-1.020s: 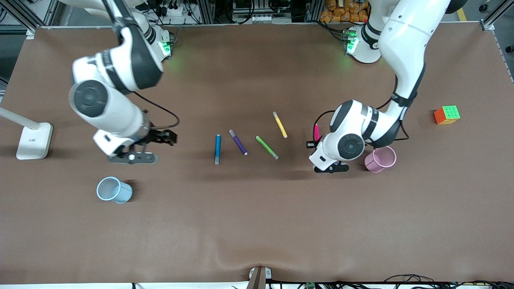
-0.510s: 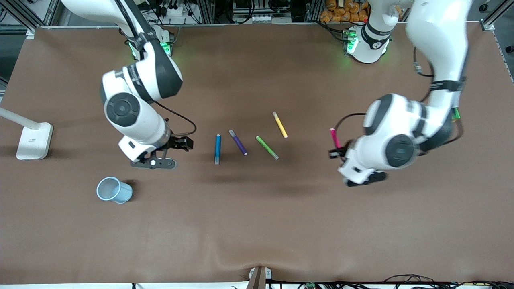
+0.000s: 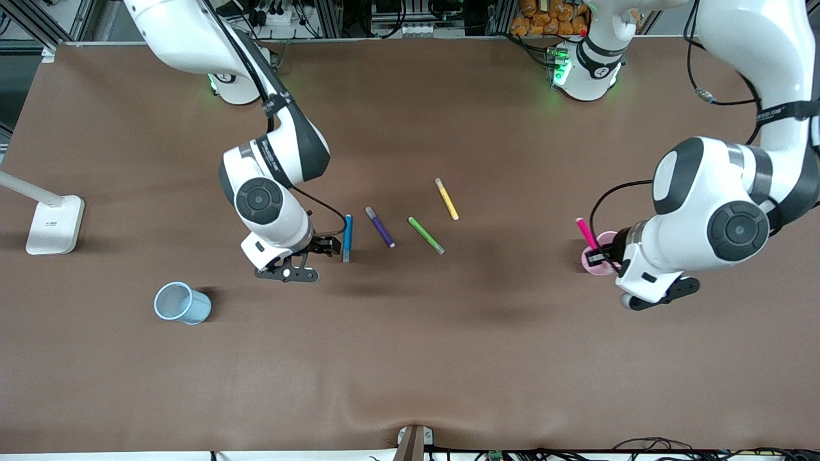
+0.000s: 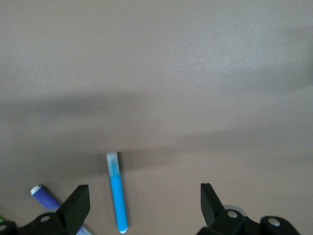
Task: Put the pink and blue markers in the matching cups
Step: 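Lift the pink marker while the right gripper reaches the blue marker, then carry the pink marker over the pink cup while the right gripper grasps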
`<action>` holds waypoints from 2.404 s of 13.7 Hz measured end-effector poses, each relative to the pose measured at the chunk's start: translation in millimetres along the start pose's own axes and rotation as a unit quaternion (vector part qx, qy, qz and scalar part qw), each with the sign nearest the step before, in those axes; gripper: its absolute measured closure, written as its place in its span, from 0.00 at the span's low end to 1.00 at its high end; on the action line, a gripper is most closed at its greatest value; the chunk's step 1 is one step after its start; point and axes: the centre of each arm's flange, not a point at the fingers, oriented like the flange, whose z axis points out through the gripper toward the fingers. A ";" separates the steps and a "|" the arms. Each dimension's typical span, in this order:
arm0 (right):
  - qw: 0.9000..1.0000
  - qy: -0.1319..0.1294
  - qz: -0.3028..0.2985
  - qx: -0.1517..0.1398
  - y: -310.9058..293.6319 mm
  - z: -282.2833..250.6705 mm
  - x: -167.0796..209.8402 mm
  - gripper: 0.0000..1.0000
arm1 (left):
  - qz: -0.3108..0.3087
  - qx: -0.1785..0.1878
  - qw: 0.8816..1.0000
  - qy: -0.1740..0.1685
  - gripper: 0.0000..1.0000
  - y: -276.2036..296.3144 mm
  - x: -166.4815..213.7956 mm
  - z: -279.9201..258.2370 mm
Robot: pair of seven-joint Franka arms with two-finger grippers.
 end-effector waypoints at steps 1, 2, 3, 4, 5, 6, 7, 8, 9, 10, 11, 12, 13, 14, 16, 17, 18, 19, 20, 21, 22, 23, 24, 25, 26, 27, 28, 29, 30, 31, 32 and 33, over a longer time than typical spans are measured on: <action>1.000 -0.006 0.008 0.010 -1.2 10.6 1.8 0.00 | -0.003 0.005 1.000 0.009 0.83 -2.3 -1.1 -6.9; 1.000 -0.009 0.008 0.015 -2.0 20.0 3.2 0.00 | -0.011 0.006 1.000 0.017 0.83 -6.0 -1.5 -14.0; 1.000 -0.012 -0.004 0.016 -2.6 27.1 3.6 0.00 | -0.021 0.005 0.999 0.024 0.83 -14.8 0.5 -21.8; 0.999 -0.015 -0.026 0.016 -2.6 31.7 3.5 0.00 | -0.032 0.002 0.999 0.031 0.83 -27.4 3.7 -30.3; 0.999 -0.018 -0.049 0.015 -2.3 34.4 2.9 0.00 | -0.043 -0.001 0.998 0.036 0.83 -41.1 6.5 -39.3; 0.997 -0.023 -0.069 0.014 -1.7 36.6 1.4 0.00 | -0.053 -0.003 0.998 0.041 0.83 -53.0 7.5 -48.2; 0.996 -0.028 -0.082 0.012 -1.9 39.2 -0.9 0.00 | -0.060 -0.004 0.997 0.044 0.83 -63.1 6.6 -57.2; 0.995 -0.032 -0.091 0.011 -4.1 42.2 -4.5 0.00 | -0.066 -0.005 0.997 0.047 0.83 -71.0 4.6 -65.4; 0.995 -0.035 -0.096 0.009 -7.9 45.1 -9.1 0.00 | -0.072 -0.005 0.996 0.049 0.83 -77.8 2.6 -72.7; 0.994 -0.039 -0.101 0.008 -12.7 48.8 -14.8 0.00 | -0.078 -0.006 0.996 0.052 0.83 -85.1 2.2 -78.4; 0.994 -0.042 -0.103 0.007 -17.0 53.1 -20.3 0.00 | -0.084 -0.007 0.995 0.053 0.83 -92.7 3.1 -81.6; 0.994 -0.039 -0.103 0.009 -20.2 57.3 -24.1 0.00 | -0.089 -0.006 0.995 0.052 0.83 -98.6 4.7 -81.6; 0.994 -0.032 -0.102 0.011 -21.6 61.2 -25.7 0.00 | -0.095 -0.005 0.994 0.051 0.83 -102.7 6.5 -79.4; 0.995 -0.024 -0.101 0.015 -22.3 63.8 -25.8 0.00 | -0.104 -0.004 0.993 0.048 0.83 -106.6 8.5 -76.3; 0.995 -0.006 -0.096 0.024 -22.6 68.8 -22.4 0.00 | -0.122 0.003 0.992 0.042 0.83 -113.1 14.1 -65.9; 0.995 0.003 -0.095 0.028 -23.1 72.8 -20.1 0.00 | -0.138 0.006 0.990 0.038 0.83 -115.7 17.8 -59.5; 0.995 0.007 -0.094 0.030 -23.7 78.2 -18.8 0.00 | -0.154 0.008 0.987 0.036 0.83 -118.5 21.1 -54.6; 0.995 0.009 -0.092 0.030 -24.0 82.9 -18.3 0.00 | -0.171 0.009 0.985 0.033 0.83 -120.9 23.6 -50.9; 0.995 0.009 -0.090 0.030 -25.2 85.7 -18.9 0.00 | -0.192 0.010 0.981 0.030 0.83 -121.6 25.4 -46.8; 0.996 0.007 -0.088 0.029 -28.0 87.7 -21.1 0.00 | -0.213 0.013 0.977 0.027 0.83 -120.8 27.4 -40.8; 0.996 0.006 -0.088 0.028 -31.4 89.3 -23.8 0.00 | -0.231 0.020 0.972 0.026 0.83 -120.0 29.9 -33.5; 0.996 0.005 -0.086 0.028 -34.3 91.2 -26.1 0.00 | -0.250 0.028 0.968 0.024 0.83 -118.4 32.7 -24.4; 0.996 0.004 -0.086 0.027 -35.3 93.3 -27.0 0.00 | -0.270 0.036 0.962 0.023 0.83 -115.6 35.2 -15.7; 0.996 0.004 -0.085 0.026 -35.2 95.2 -26.9 0.00 | -0.288 0.048 0.956 0.026 0.83 -110.7 36.7 -7.4; 0.996 0.004 -0.085 0.026 -34.8 97.5 -26.7 0.00 | -0.302 0.061 0.951 0.031 0.83 -103.9 37.3 0.7; 0.996 0.004 -0.084 0.026 -34.7 100.4 -26.4 0.00 | -0.316 0.073 0.945 0.036 0.83 -96.6 37.6 8.9; 0.996 0.005 -0.080 0.026 -34.7 104.1 -26.1 0.00 | -0.330 0.083 0.939 0.040 0.83 -88.0 37.1 16.6; 0.997 0.004 -0.076 0.025 -34.4 108.1 -26.1 0.00 | -0.341 0.091 0.934 0.044 0.83 -80.2 36.5 23.9; 0.997 0.003 -0.073 0.024 -34.2 111.1 -26.2 0.00 | -0.350 0.099 0.930 0.047 0.83 -73.0 35.4 30.8; 0.997 0.002 -0.072 0.023 -34.0 112.8 -26.4 0.00 | -0.356 0.106 0.927 0.050 0.83 -68.6 35.2 37.0; 0.997 0.001 -0.070 0.023 -33.9 113.7 -26.5 0.00 | -0.361 0.112 0.925 0.051 0.83 -66.9 35.6 43.0; 0.997 0.000 -0.068 0.023 -33.7 114.9 -26.7 0.00 | -0.362 0.121 0.923 0.052 0.83 -67.6 36.2 50.4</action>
